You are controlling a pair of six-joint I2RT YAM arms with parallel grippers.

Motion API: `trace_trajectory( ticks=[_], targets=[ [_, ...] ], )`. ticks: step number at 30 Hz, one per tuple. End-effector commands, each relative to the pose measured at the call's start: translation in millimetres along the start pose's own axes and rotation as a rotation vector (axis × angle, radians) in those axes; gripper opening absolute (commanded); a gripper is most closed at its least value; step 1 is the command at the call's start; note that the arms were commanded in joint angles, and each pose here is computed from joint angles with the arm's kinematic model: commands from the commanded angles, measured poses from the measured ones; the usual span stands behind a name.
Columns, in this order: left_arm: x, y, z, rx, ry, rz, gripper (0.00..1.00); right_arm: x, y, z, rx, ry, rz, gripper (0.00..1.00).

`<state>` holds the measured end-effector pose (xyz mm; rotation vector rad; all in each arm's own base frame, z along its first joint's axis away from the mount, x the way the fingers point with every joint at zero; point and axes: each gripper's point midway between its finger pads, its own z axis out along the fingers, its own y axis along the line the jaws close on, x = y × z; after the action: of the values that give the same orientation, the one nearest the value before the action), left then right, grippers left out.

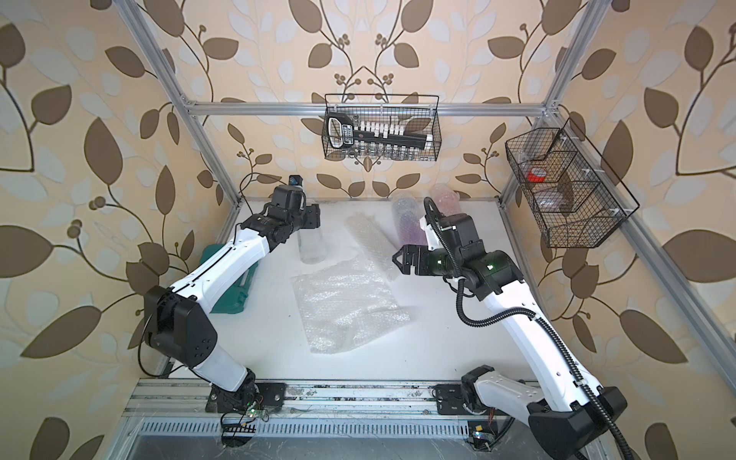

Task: Unwrap the vase from the bubble wrap
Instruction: Place the vase at the center of the board.

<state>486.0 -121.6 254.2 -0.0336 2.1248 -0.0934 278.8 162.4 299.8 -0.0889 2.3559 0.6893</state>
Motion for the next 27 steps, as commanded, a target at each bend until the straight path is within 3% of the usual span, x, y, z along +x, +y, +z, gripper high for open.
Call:
trace_trajectory(
  ticks=[1,5,12,24,27],
  targets=[
    [-63.4,-3.3,20.6,0.009,-0.25,0.009,0.0,-16.0,7.6,-17.3,0.015,-0.083,-0.067,0.99],
    [-78.7,-2.9,56.7,-0.024,-0.305,0.064,0.0,-8.3,6.8,-25.5,0.019,-0.083,-0.071,0.99],
    [-71.5,-21.0,113.6,0.026,-0.273,0.157,0.0,-18.8,14.8,-27.8,-0.004,-0.106,-0.068,0.99],
    [-27.3,-24.9,134.4,0.09,-0.181,0.163,0.01,-24.3,34.5,-14.1,-0.039,-0.1,-0.109,0.99],
    [-18.8,-26.3,128.4,0.114,-0.176,0.159,0.11,-26.3,38.7,-14.1,-0.049,-0.106,-0.114,0.99]
  ],
)
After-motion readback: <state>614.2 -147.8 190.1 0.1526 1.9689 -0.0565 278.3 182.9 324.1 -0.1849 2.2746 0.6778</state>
